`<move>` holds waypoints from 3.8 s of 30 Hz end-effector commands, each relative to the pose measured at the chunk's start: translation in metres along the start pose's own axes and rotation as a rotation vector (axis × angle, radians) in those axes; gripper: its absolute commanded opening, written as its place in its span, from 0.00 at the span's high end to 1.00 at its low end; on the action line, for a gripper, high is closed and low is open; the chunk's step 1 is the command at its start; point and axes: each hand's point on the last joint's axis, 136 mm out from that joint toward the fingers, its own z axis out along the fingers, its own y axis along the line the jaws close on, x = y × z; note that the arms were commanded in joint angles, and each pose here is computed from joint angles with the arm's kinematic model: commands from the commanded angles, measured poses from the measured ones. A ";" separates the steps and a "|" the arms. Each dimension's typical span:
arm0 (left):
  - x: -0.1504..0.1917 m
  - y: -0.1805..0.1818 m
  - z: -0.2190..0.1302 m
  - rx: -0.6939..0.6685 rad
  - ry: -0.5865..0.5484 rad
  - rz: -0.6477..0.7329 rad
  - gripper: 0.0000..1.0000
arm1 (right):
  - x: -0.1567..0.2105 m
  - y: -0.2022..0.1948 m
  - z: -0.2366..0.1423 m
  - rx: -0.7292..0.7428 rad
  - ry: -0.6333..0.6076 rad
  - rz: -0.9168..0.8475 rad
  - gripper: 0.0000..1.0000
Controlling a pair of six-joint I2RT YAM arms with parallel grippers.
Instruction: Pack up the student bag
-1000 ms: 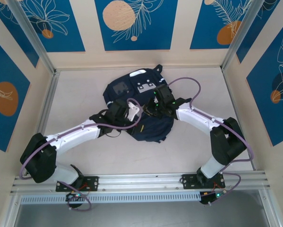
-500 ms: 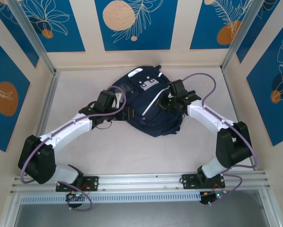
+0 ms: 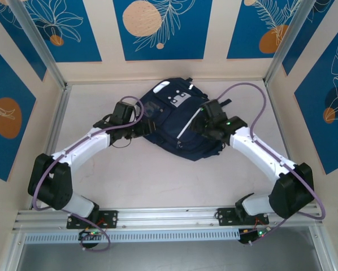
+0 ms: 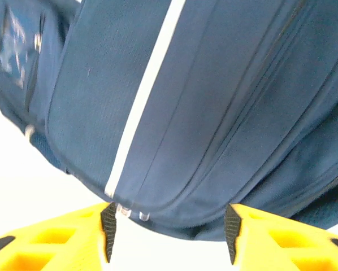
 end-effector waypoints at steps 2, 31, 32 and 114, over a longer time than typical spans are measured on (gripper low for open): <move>-0.008 0.022 -0.006 -0.070 -0.030 -0.099 0.18 | 0.038 0.004 0.006 0.171 -0.002 -0.057 0.50; -0.002 0.056 -0.018 -0.118 -0.024 -0.156 0.12 | 0.055 0.028 0.086 0.451 -0.029 -0.066 0.70; -0.002 0.055 -0.017 -0.113 -0.021 -0.157 0.12 | 0.052 0.030 0.088 0.451 -0.044 -0.079 0.72; -0.015 0.051 0.020 -0.041 0.017 -0.207 0.47 | 0.027 0.102 0.064 -0.251 0.130 -0.561 1.00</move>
